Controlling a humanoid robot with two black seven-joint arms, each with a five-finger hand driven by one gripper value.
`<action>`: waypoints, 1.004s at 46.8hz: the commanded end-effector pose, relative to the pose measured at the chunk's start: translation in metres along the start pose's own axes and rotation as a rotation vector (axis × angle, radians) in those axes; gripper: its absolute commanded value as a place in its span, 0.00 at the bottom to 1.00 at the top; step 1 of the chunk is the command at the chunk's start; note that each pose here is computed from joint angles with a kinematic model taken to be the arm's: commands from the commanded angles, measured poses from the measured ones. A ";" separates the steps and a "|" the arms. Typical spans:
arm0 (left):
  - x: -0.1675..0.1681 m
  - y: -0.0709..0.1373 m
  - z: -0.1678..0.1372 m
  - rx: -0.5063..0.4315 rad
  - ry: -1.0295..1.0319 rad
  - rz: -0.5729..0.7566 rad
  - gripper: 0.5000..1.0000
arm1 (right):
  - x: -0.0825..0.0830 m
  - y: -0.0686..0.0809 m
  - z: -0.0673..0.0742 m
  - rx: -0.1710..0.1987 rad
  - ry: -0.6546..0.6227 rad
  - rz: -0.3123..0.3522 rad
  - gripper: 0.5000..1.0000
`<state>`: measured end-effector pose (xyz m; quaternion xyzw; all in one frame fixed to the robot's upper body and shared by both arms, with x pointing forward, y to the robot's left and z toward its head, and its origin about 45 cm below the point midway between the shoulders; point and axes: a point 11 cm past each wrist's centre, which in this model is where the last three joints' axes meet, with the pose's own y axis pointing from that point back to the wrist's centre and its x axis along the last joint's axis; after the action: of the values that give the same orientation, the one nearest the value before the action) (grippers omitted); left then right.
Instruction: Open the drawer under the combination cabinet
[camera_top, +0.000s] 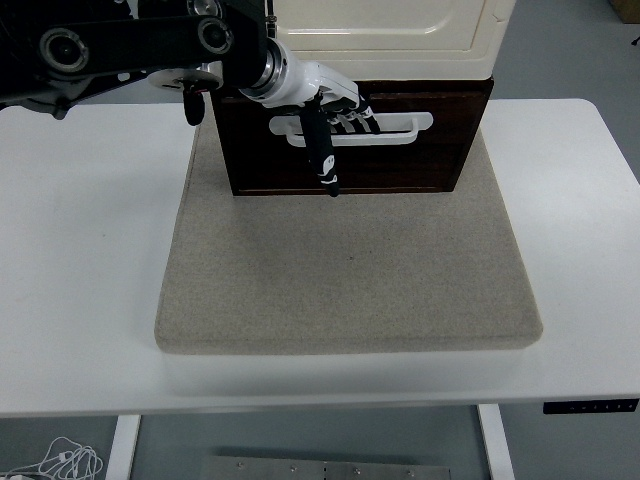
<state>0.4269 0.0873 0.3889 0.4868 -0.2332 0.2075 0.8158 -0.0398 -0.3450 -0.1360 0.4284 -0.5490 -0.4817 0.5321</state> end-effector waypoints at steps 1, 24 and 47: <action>0.000 0.001 0.002 -0.004 -0.008 0.000 1.00 | 0.000 0.000 0.000 0.000 0.000 0.000 0.85; -0.008 0.005 0.015 -0.047 -0.031 -0.042 1.00 | 0.000 0.000 0.000 0.000 0.000 0.000 0.85; -0.012 0.012 0.024 -0.082 -0.064 -0.110 1.00 | 0.000 0.000 0.000 0.000 0.000 0.000 0.85</action>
<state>0.4080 0.0712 0.3997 0.4712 -0.2402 0.1456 0.8361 -0.0398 -0.3450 -0.1360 0.4283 -0.5490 -0.4817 0.5321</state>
